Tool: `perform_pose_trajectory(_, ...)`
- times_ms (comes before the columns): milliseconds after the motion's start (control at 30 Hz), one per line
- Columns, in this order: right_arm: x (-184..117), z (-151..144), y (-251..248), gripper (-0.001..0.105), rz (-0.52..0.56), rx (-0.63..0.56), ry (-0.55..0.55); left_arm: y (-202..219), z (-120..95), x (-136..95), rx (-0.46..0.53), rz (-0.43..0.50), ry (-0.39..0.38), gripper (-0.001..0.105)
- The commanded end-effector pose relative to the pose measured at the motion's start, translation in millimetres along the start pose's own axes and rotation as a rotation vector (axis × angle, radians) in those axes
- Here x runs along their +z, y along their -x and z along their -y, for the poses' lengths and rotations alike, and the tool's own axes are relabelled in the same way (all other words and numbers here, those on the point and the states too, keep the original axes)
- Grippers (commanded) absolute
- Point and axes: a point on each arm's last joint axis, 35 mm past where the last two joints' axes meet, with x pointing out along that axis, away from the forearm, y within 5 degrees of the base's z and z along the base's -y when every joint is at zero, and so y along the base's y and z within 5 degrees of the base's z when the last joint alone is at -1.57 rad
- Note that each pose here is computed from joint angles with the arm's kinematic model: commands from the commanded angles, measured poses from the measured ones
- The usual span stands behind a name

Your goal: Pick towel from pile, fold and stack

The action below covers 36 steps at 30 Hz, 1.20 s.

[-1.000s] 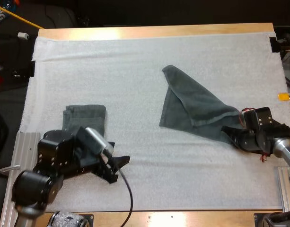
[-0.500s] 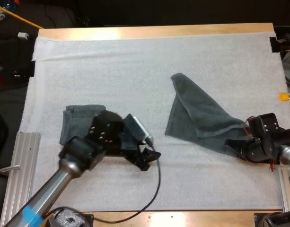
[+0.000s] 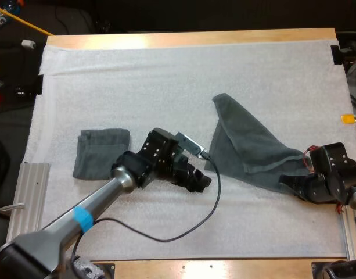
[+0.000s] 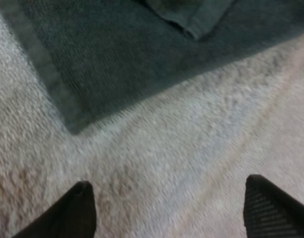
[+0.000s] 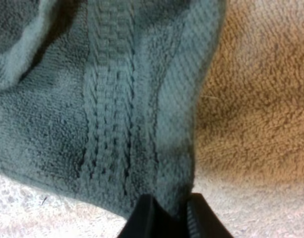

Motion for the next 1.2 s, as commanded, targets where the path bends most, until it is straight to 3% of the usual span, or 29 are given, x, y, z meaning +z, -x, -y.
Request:
perform_pose_trajectory(0, -2.3, -0.2, 0.9, 0.000, -0.012, 0.004, 0.014, -3.0, 2.2, 9.6, 0.000, 0.019, -0.002, 0.061)
perform_pose_trajectory(333, -2.3, -0.2, 0.9, 0.000, -0.012, 0.004, 0.014, -32.3, -6.0, 46.2, 0.042, -0.023, 0.026, 0.061)
perform_pose_trajectory(500, -2.3, -0.1, 0.9, 0.000, -0.011, 0.001, 0.014, -49.7, -12.7, 58.7, 0.060, -0.086, 0.061, 0.061)
perform_pose_trajectory(833, -2.3, -0.1, 0.9, 0.000, -0.011, 0.001, 0.012, -73.3, -29.3, 50.2, 0.114, -0.212, 0.131, 0.061)
perform_pose_trajectory(1067, -2.3, -0.1, 0.9, 0.000, -0.011, 0.001, 0.012, -75.0, -25.0, 49.1, 0.001, -0.238, 0.138, 0.061)
perform_pose_trajectory(1167, -2.3, -0.1, 0.9, 0.000, -0.011, 0.001, 0.012, -78.5, -23.0, 47.2, 0.003, -0.248, 0.138, 0.061)
